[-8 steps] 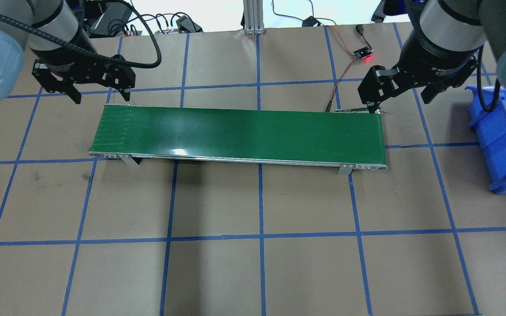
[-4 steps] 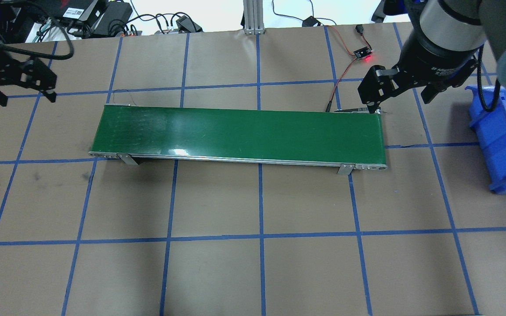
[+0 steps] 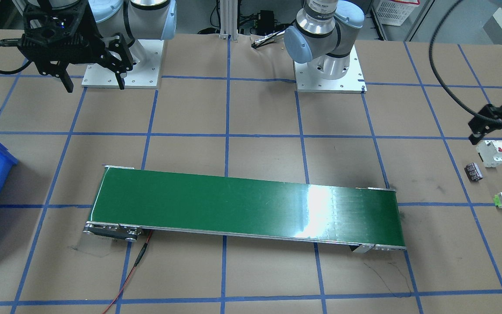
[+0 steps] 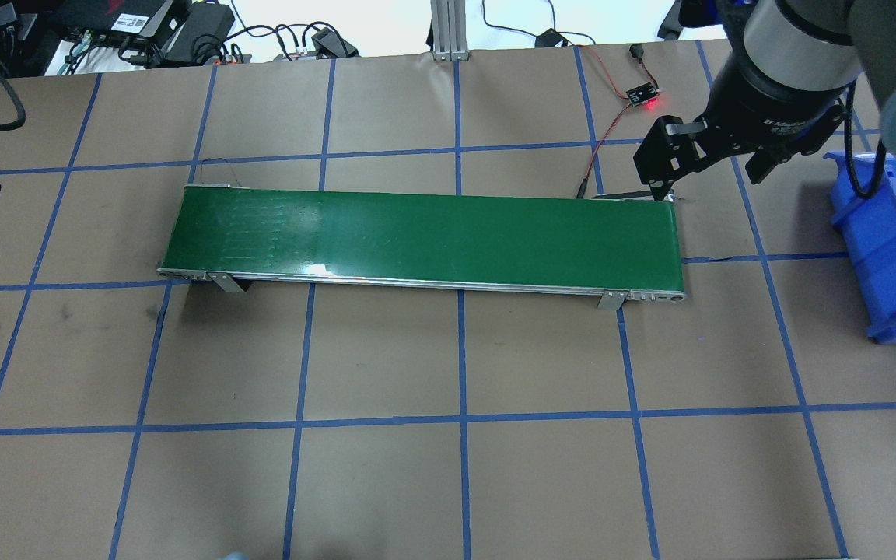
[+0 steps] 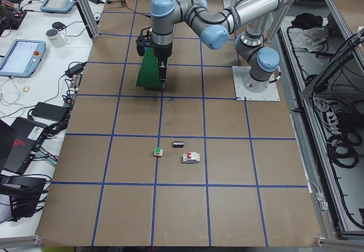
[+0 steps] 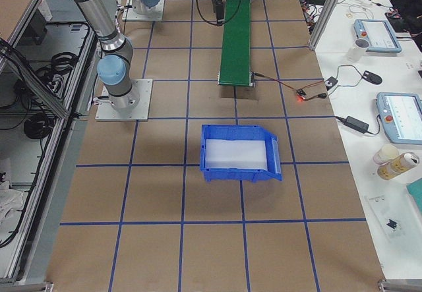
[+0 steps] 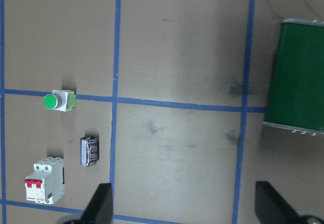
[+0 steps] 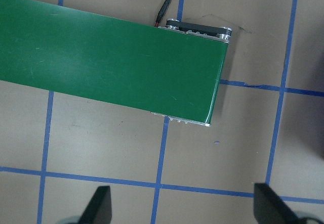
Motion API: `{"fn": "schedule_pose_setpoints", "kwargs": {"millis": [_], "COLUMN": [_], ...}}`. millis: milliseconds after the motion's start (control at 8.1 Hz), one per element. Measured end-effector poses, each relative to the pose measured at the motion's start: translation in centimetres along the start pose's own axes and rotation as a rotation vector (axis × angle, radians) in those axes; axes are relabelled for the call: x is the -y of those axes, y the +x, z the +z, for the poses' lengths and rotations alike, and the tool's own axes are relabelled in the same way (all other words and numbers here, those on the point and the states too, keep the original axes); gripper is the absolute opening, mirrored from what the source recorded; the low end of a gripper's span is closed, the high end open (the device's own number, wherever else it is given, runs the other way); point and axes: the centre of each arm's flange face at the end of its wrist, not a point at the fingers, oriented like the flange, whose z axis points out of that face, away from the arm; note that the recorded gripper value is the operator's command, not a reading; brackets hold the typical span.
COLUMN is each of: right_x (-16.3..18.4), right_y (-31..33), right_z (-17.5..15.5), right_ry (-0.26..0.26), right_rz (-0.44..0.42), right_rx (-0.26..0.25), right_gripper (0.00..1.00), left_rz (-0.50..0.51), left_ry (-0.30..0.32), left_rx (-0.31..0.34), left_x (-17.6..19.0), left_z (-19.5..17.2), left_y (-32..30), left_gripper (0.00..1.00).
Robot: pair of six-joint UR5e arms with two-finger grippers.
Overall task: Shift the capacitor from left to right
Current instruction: 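Lower the left gripper onto the brown capacitor and close on it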
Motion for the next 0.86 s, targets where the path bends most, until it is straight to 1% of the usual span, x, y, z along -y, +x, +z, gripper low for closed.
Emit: {"fn": "schedule_pose_setpoints", "kwargs": {"millis": [247,371,618,865], "right_x": [0.0,0.0,0.0,0.0], "right_y": [0.0,0.0,0.0,0.0], "right_z": [0.0,0.0,0.0,0.0], "right_ry": [0.0,0.0,0.0,0.0], "right_rz": [0.0,0.0,0.0,0.0], "right_rx": [0.0,0.0,0.0,0.0], "right_gripper": [1.0,1.0,1.0,1.0], "left_rz": [-0.017,-0.02,0.03,0.044], "left_ry": [-0.048,-0.062,-0.066,-0.087], "left_rx": [-0.018,-0.025,-0.026,-0.046], "left_x": [-0.5,-0.7,-1.1,-2.5], "left_z": [4.4,6.8,11.9,16.5], "left_y": [-7.1,-10.0,-13.5,-15.0], "left_gripper": [1.0,1.0,1.0,1.0]}}
